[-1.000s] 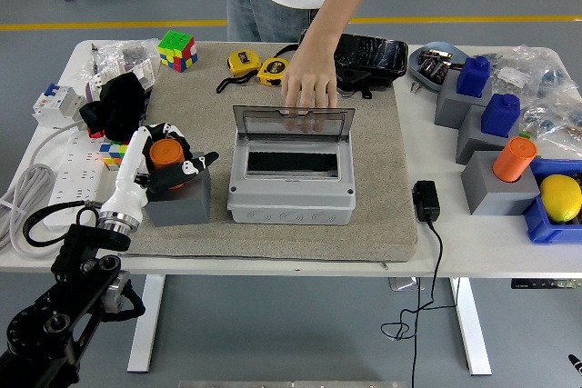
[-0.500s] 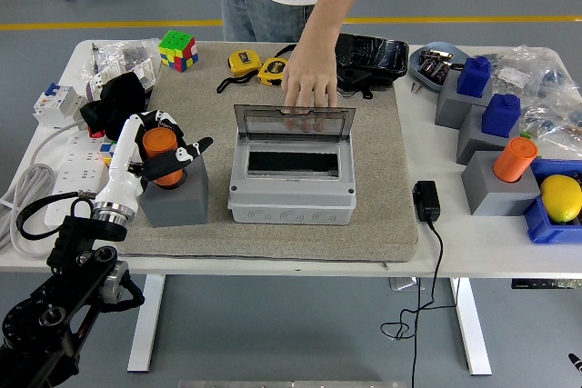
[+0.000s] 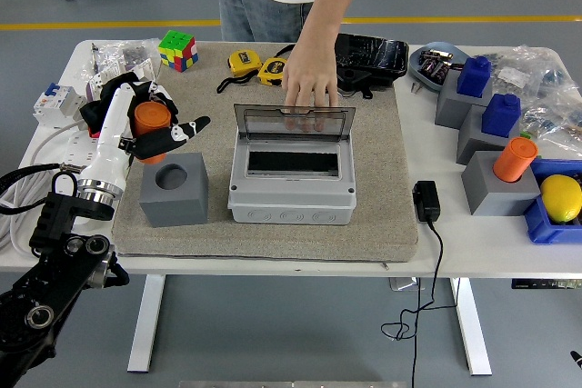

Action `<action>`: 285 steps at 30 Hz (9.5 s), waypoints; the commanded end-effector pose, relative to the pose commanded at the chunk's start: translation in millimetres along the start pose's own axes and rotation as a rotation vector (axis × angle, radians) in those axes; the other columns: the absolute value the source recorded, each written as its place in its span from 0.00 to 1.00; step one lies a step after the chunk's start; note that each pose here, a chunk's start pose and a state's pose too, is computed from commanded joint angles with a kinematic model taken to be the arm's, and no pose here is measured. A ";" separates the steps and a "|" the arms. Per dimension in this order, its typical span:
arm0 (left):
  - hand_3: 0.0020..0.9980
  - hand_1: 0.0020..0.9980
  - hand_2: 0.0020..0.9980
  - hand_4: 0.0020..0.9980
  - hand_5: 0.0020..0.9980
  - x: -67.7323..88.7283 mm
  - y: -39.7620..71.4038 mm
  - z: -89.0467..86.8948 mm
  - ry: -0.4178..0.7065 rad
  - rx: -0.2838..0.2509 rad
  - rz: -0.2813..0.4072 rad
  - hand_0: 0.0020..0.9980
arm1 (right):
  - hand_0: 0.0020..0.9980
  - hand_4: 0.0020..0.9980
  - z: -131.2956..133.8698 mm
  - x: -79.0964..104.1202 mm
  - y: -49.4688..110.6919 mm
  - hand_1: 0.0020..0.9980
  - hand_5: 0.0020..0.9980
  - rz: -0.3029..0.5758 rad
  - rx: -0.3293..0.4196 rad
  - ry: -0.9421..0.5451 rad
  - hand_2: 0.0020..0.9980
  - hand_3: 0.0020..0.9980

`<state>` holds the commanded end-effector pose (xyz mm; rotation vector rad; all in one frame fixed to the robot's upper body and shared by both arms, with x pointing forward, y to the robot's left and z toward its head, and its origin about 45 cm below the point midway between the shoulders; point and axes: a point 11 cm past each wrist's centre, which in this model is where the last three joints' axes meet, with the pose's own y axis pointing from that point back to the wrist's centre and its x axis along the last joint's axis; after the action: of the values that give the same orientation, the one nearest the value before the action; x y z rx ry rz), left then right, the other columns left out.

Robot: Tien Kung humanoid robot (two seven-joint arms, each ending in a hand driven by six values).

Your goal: Fetch the battery,place it into the box,close the lid of the box

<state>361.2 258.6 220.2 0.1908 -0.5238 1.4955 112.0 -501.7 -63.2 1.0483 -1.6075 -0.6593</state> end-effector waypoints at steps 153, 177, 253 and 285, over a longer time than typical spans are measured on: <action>0.20 0.17 0.17 1.00 1.00 -167.5 -47.7 60.5 -0.687 -0.283 -0.407 0.20 | 0.80 1.00 -12.7 1.8 -1.2 0.74 0.98 0.003 0.007 0.026 0.74 0.80; 0.42 0.75 0.62 1.00 1.00 -178.6 -35.3 53.7 -0.591 -0.281 -0.486 0.59 | 0.80 1.00 -12.5 2.9 -1.3 0.74 0.97 0.006 0.006 0.024 0.74 0.80; 0.73 0.74 0.71 1.00 1.00 -106.0 -39.3 72.8 -0.755 -0.166 -0.519 0.75 | 0.79 1.00 -8.4 5.0 -1.1 0.74 0.96 0.012 -0.003 0.008 0.74 0.79; 0.76 0.76 0.72 1.00 1.00 -83.3 2.2 57.6 -0.693 -0.096 -0.771 0.76 | 0.79 1.00 -16.2 13.4 -1.5 0.74 0.96 0.028 0.009 0.002 0.74 0.79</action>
<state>347.6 159.1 233.2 0.7586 -0.9380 0.6176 127.1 -512.7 -53.5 1.0310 -1.6217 -0.6323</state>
